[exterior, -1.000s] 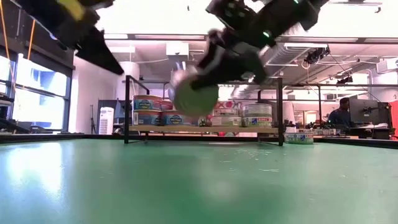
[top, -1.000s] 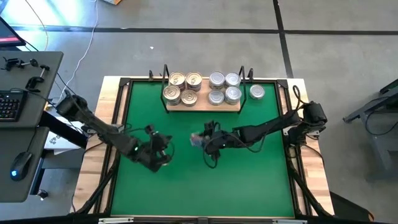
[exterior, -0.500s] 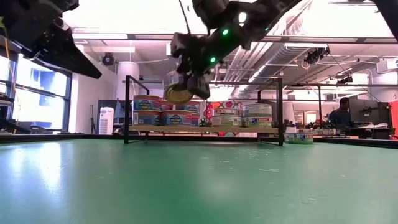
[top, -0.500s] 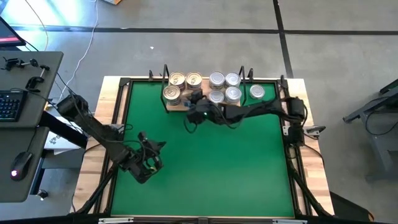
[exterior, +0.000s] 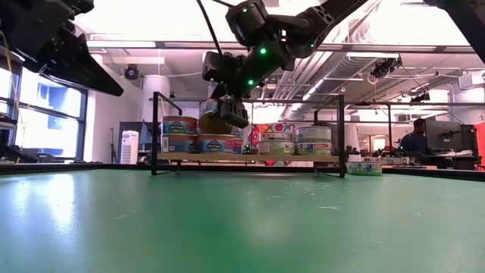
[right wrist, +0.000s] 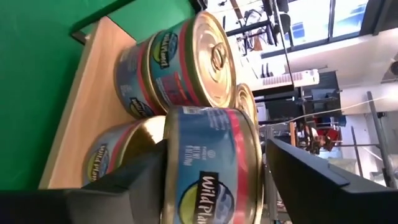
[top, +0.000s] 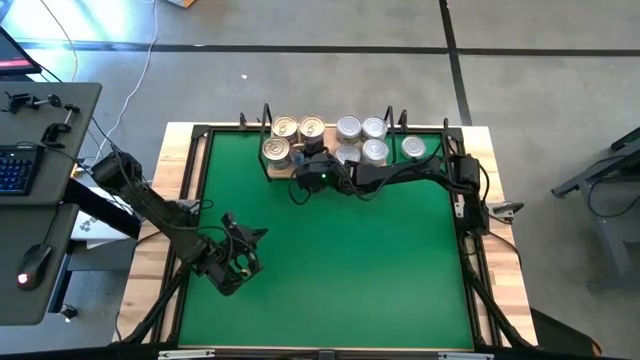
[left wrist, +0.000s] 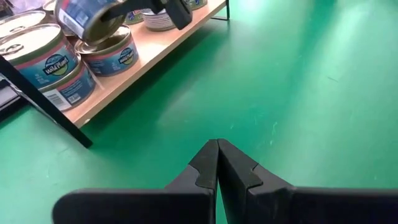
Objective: Stack canned seafood by type on shelf
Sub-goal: Stack the blue pink tuna can on top of the other blue pink tuna can on the shelf
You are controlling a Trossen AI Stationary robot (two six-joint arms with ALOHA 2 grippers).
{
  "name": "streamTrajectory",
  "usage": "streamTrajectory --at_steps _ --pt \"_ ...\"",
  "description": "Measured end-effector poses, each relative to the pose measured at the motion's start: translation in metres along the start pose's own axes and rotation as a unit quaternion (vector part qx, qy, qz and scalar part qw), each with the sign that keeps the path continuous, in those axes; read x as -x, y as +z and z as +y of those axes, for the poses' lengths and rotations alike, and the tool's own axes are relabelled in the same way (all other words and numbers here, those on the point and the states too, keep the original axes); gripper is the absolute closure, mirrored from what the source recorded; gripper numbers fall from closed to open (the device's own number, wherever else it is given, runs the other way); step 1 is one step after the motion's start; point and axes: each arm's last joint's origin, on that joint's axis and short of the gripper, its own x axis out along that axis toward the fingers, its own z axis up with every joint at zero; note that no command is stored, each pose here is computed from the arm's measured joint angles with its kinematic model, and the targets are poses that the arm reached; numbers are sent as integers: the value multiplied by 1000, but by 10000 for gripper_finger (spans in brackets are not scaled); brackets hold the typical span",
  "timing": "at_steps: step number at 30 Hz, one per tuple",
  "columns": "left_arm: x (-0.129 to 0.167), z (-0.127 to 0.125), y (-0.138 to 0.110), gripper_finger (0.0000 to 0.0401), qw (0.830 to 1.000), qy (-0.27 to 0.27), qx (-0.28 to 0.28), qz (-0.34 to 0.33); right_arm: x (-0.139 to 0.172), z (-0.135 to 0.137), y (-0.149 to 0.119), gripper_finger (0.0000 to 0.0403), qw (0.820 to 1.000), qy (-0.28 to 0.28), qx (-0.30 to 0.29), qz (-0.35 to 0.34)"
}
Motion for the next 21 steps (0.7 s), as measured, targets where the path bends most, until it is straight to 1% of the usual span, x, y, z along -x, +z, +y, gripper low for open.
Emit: streamTrajectory --at_steps 2,9,12,16,18,21 --pt "0 0 0 401 1000 0 0 0 0 0 0 142 1000 1 1 0" --pt "0 0 0 401 1000 0 0 0 1 4 -1 137 1000 15 5 6" --pt "0 0 0 401 1000 0 -1 0 4 7 -1 136 999 40 7 12" --pt "0 0 0 401 1000 0 -1 -1 6 3 4 136 996 89 -25 -5" --pt "0 0 0 401 1000 1 -1 -1 6 -3 5 136 995 97 -39 -6" --pt "0 0 0 401 1000 0 0 -1 4 -11 5 135 994 94 -60 -7"
